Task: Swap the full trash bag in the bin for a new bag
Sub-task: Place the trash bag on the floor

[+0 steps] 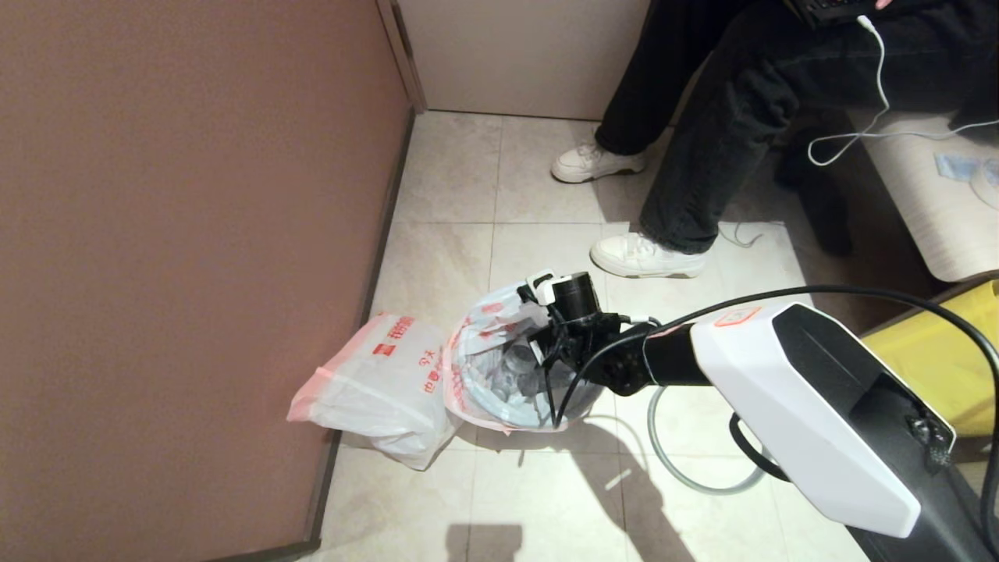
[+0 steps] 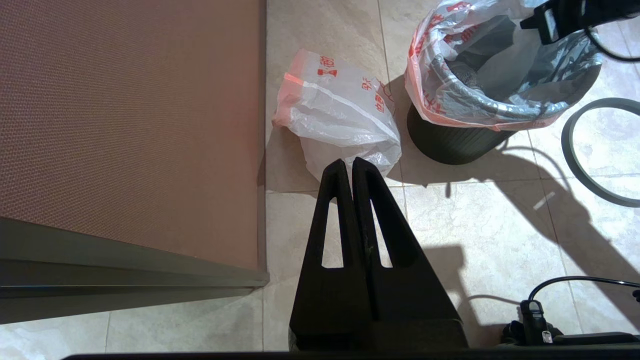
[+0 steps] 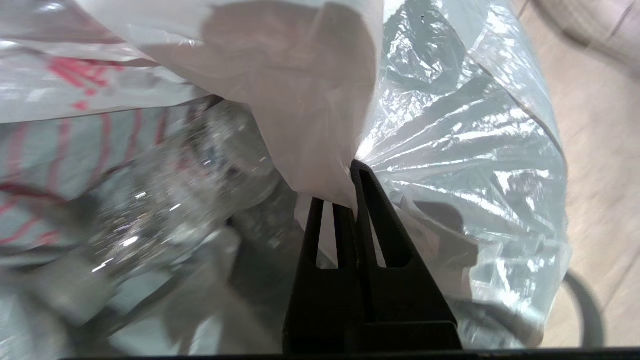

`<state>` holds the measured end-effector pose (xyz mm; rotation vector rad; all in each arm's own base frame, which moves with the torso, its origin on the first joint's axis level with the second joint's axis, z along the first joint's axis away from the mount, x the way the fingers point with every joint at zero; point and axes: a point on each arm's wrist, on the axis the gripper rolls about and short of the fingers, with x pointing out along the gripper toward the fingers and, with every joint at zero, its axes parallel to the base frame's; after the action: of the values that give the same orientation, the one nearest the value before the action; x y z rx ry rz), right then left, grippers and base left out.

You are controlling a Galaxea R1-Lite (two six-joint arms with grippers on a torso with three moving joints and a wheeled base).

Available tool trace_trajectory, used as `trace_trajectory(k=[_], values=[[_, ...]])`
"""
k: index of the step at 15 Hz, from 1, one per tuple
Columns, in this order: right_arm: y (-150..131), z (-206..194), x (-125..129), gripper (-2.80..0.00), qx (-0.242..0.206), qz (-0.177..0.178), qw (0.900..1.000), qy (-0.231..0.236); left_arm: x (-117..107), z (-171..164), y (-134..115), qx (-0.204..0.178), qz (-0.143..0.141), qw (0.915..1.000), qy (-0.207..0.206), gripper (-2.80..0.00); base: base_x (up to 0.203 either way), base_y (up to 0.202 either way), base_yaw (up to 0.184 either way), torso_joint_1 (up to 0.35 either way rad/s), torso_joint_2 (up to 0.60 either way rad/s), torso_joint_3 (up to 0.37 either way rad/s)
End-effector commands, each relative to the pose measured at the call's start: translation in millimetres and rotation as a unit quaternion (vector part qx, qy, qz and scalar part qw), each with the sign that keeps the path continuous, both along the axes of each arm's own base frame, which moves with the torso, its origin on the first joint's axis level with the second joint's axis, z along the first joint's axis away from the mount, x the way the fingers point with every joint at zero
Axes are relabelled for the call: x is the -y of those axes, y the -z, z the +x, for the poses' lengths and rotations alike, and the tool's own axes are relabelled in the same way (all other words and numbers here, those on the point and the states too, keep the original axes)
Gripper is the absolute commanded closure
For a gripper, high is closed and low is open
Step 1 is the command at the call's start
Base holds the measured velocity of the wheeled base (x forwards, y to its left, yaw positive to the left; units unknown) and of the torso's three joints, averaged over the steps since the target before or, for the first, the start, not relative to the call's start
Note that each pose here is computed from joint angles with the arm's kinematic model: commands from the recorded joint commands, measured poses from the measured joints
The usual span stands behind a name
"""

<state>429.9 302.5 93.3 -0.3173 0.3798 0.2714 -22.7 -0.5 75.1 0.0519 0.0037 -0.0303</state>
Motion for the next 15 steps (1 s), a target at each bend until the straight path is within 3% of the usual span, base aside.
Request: trace_trajectory(k=[1, 8, 15], values=[[-32.1, -12.2, 1.9, 0.00, -0.011, 0.042, 0.999, 0.006, 0.0, 0.1, -0.1, 0.000, 0.000, 1.0000, 0.000, 0.00, 0.000, 0.000, 0.000, 0.000, 0.00, 0.000], [-79.6, -37.8, 14.9, 0.00, -0.087, 0.143, 0.986, 0.004, 0.0, 0.1, -0.1, 0.000, 0.000, 1.0000, 0.000, 0.00, 0.000, 0.000, 0.000, 0.000, 0.00, 0.000], [-96.0, -47.6, 18.5, 0.00, -0.096, 0.156, 0.983, -0.002, 0.0, 0.1, 0.0, 0.000, 0.000, 1.0000, 0.000, 0.00, 0.000, 0.000, 0.000, 0.000, 0.00, 0.000]])
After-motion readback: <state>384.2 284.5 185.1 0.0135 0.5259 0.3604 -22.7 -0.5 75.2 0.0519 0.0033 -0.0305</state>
